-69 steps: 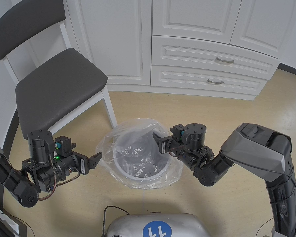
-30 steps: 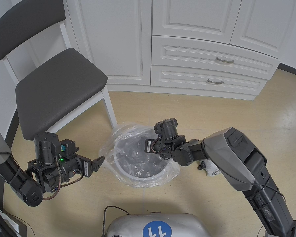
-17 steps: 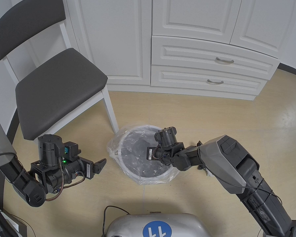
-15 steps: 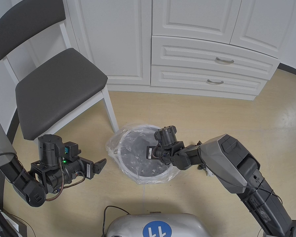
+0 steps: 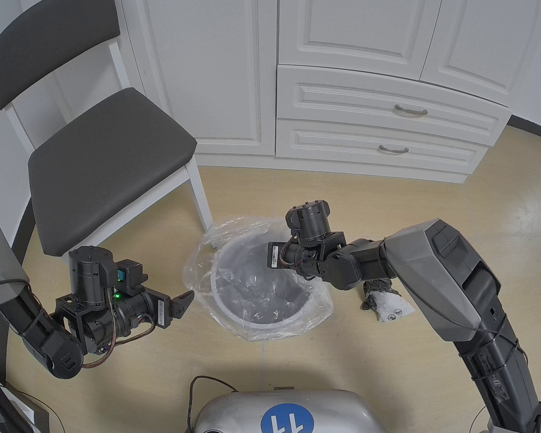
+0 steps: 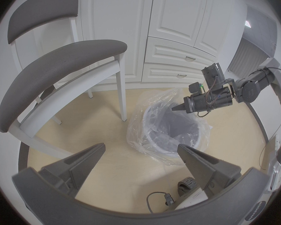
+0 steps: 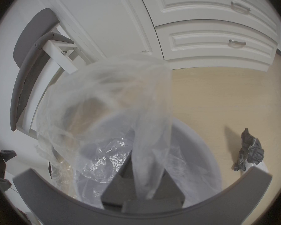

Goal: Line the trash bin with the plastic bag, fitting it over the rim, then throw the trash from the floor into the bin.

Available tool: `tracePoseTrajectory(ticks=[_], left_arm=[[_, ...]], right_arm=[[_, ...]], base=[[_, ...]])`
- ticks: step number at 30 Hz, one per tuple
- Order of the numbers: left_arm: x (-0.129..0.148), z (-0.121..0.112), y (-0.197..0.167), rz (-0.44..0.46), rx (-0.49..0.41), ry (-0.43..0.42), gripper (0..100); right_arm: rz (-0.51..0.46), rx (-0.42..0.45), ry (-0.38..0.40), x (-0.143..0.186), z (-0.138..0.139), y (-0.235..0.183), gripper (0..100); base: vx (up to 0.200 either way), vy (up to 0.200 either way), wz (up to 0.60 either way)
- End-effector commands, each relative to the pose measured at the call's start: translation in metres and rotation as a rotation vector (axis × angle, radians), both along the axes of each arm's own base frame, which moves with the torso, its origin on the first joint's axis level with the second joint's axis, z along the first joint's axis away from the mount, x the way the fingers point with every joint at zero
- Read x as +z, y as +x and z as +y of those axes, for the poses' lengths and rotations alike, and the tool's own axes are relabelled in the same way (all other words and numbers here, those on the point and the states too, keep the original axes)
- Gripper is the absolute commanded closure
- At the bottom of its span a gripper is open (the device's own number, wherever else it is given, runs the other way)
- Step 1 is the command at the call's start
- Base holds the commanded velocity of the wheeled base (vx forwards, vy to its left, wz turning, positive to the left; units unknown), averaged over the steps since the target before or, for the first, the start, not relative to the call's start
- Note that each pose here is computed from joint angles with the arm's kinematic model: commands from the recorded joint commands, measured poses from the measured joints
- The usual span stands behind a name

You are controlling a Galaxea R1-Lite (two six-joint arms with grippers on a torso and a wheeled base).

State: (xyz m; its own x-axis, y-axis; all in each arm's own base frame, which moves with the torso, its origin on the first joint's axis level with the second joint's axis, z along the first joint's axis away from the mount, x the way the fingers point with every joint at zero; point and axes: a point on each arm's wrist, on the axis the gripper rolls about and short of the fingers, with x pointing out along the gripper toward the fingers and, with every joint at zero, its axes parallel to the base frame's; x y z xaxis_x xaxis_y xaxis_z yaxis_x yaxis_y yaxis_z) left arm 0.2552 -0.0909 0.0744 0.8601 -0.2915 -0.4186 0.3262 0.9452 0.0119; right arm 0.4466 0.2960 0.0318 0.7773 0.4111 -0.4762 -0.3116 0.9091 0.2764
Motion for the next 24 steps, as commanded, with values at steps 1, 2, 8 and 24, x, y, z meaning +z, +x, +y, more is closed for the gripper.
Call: tracePoseTrajectory(ticks=[1, 2, 8, 24], left_arm=[[0.0, 0.0, 0.0, -0.001, 0.0, 0.0, 0], [0.0, -0.001, 0.0, 0.001, -0.002, 0.0, 0], [-0.006, -0.003, 0.003, 0.018, -0.006, 0.007, 0], [-0.027, -0.014, 0.035, -0.073, 0.078, -0.041, 0]], right_arm=[[-0.03, -0.004, -0.01, 0.026, -0.008, -0.007, 100], [-0.034, -0.011, -0.017, 0.029, -0.011, -0.006, 100], [-0.03, -0.028, -0.029, 0.03, -0.018, -0.006, 100], [-0.014, -0.022, -0.057, 0.03, -0.037, -0.033, 0]], base=[[0.0, 0.0, 0.0], [0.0, 0.0, 0.0], [0.0, 0.0, 0.0], [0.0, 0.0, 0.0]])
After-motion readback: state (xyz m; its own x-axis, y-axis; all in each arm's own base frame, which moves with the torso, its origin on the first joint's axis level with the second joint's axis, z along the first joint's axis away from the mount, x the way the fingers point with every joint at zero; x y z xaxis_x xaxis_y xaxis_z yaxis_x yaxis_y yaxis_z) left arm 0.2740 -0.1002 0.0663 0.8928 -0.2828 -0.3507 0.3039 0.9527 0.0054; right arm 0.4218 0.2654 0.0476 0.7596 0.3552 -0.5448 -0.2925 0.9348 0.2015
